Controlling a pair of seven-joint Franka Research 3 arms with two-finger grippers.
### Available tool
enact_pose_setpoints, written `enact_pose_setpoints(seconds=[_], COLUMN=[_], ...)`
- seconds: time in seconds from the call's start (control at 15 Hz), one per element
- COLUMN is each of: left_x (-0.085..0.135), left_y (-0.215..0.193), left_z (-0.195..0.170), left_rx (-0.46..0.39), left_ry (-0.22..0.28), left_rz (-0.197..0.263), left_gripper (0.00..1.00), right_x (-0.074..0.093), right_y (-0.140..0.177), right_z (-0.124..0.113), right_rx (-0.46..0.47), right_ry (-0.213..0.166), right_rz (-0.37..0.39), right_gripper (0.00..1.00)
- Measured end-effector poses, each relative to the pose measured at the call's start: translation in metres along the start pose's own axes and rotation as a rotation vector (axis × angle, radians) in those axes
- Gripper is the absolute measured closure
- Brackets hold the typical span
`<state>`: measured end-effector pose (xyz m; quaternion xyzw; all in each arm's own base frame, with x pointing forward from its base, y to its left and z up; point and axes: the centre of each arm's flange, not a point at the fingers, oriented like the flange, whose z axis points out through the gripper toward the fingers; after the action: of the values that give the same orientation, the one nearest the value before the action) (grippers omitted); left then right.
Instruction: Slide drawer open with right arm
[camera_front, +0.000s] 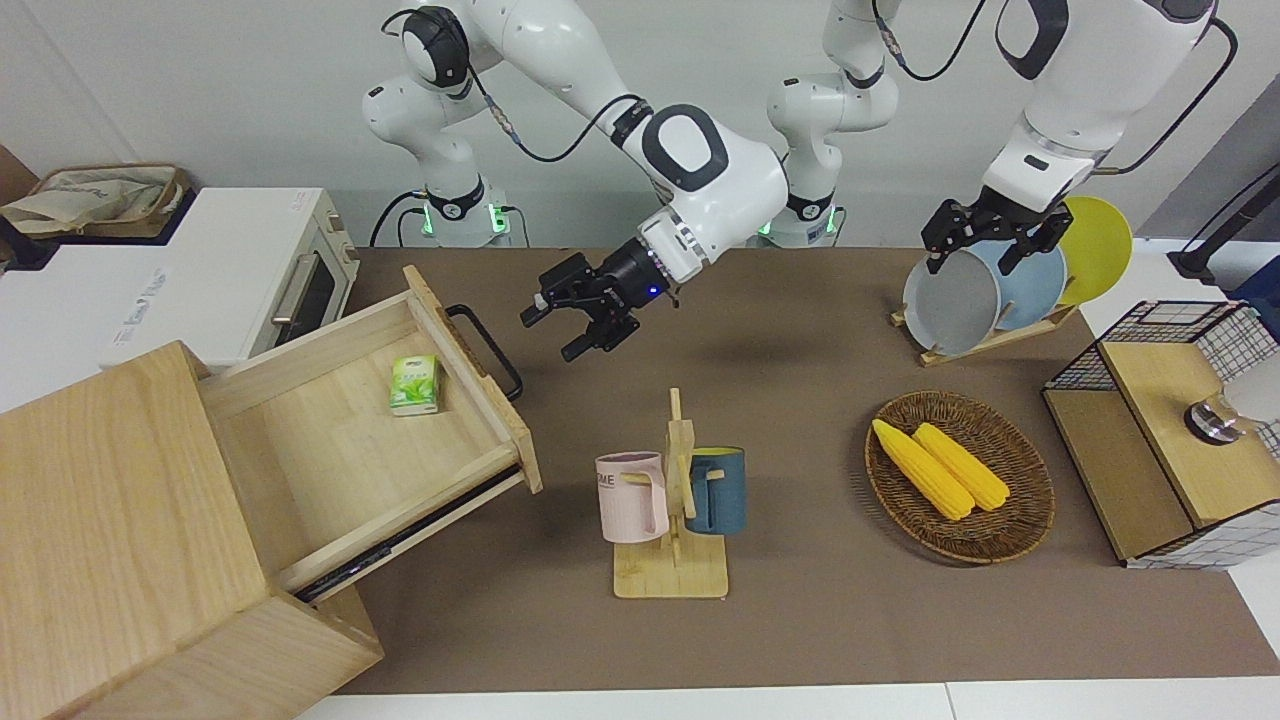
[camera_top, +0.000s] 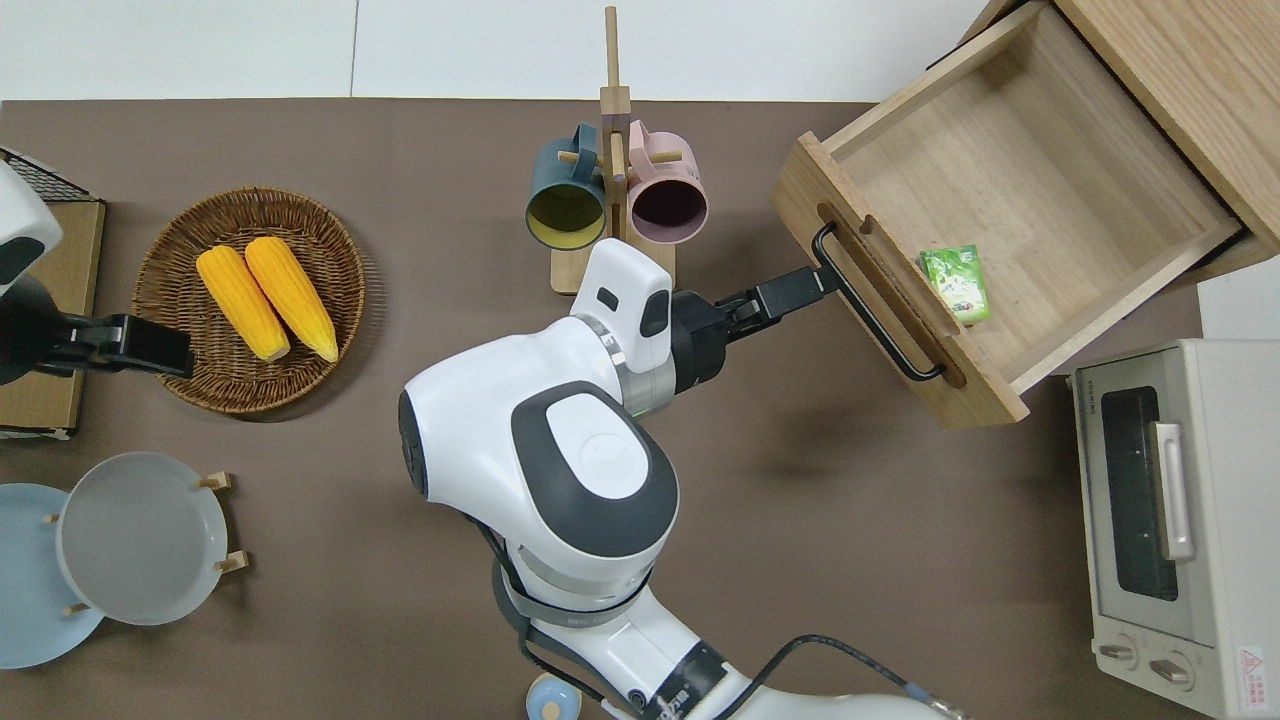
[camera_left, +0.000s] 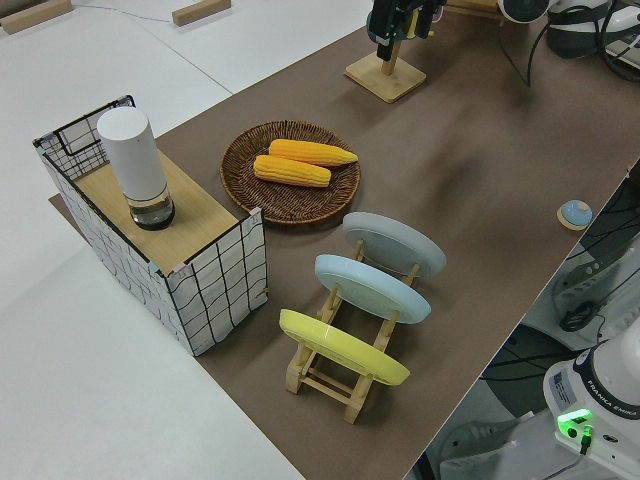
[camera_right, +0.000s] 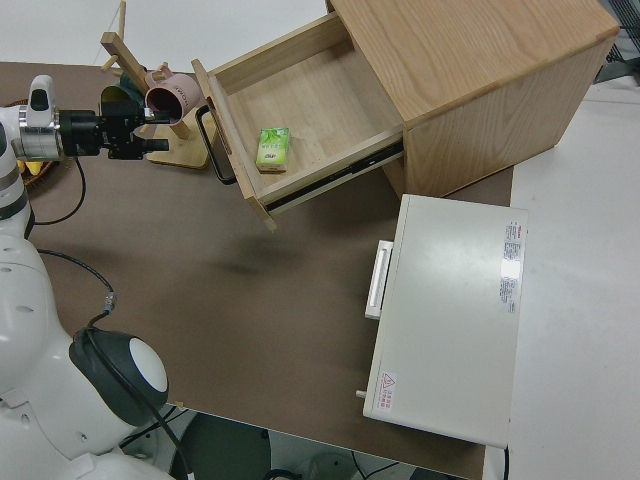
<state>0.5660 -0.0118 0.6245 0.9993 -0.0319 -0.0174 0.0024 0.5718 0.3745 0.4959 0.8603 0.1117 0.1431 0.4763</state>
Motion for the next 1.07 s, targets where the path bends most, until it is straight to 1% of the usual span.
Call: enact_pose_setpoints(seconds=[0.2, 0.4, 0.67, 0.87, 0.93, 1.07], left_x=[0.0, 0.0, 0.0, 0.0, 0.0, 0.0], left_y=[0.0, 0.0, 0.0, 0.0, 0.0, 0.0], left_z=[0.0, 0.0, 0.0, 0.0, 0.0, 0.0], left_rx=[0.0, 0.0, 0.0, 0.0, 0.0, 0.0], left_ry=[0.0, 0.0, 0.0, 0.0, 0.0, 0.0], left_rz=[0.0, 0.0, 0.0, 0.0, 0.0, 0.0], left_gripper=[0.0, 0.0, 0.0, 0.0, 0.0, 0.0], right_x=[-0.003, -0.013, -0.029, -0.043, -0.047, -0.056], right_y=[0.059, 0.124, 0.188, 0.236, 0.249, 0.278], right_z=[-0.012, -0.008, 0.004, 0.016, 0.023, 0.046], right_rx=[0.218, 0.388, 0.561, 0.673, 0.698, 0.762], right_ry=[-0.036, -0.091, -0.154, -0.183, -0.189, -0.209], right_rz=[0.108, 0.202, 0.299, 0.348, 0.356, 0.364], right_gripper=[0.01, 0.01, 0.01, 0.01, 0.01, 0.01])
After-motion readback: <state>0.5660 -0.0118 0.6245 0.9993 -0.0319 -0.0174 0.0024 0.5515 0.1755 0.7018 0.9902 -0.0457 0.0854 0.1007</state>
